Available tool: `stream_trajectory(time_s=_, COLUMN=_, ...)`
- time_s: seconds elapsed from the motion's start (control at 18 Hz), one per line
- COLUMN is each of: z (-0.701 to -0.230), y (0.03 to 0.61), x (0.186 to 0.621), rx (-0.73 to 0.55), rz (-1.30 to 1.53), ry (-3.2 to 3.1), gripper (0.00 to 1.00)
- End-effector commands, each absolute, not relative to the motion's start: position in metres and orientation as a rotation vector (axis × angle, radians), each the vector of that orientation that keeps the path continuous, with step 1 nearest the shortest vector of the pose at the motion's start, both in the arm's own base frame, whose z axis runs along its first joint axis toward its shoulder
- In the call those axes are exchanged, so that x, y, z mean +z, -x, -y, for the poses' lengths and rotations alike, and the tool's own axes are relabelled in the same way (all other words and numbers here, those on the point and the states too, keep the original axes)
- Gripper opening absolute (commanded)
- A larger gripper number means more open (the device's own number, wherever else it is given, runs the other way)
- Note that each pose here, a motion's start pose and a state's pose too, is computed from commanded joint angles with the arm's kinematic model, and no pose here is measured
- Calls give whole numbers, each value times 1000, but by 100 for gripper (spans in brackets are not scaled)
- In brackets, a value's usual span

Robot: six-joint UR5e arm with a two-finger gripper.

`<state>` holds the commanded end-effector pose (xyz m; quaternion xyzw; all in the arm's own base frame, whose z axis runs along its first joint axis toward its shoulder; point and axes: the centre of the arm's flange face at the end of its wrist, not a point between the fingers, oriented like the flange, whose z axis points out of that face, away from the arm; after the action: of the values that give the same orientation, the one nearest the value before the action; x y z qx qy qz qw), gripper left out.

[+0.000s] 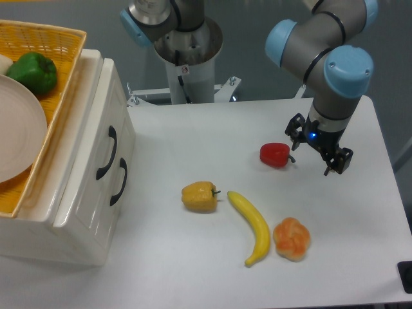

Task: Slide the top white drawer open
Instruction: 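Move the gripper from beside the red pepper toward the white cabinet's top drawer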

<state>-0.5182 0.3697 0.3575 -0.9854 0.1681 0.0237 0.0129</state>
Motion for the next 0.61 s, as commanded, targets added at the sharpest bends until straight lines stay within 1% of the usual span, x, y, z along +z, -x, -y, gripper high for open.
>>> stream_trajectory(time_s=0.17, z=-370, y=516, x=360, rx=78, rz=-517, ry=3076, gripper=100)
stream_trajectory(time_s=0.28, z=-383, y=504, x=358, rx=66, rz=-472, ry=3080, gripper=100)
stream_trajectory(time_s=0.61, z=-405, y=483, x=354, rx=56, rz=-141, ry=3109, gripper=100)
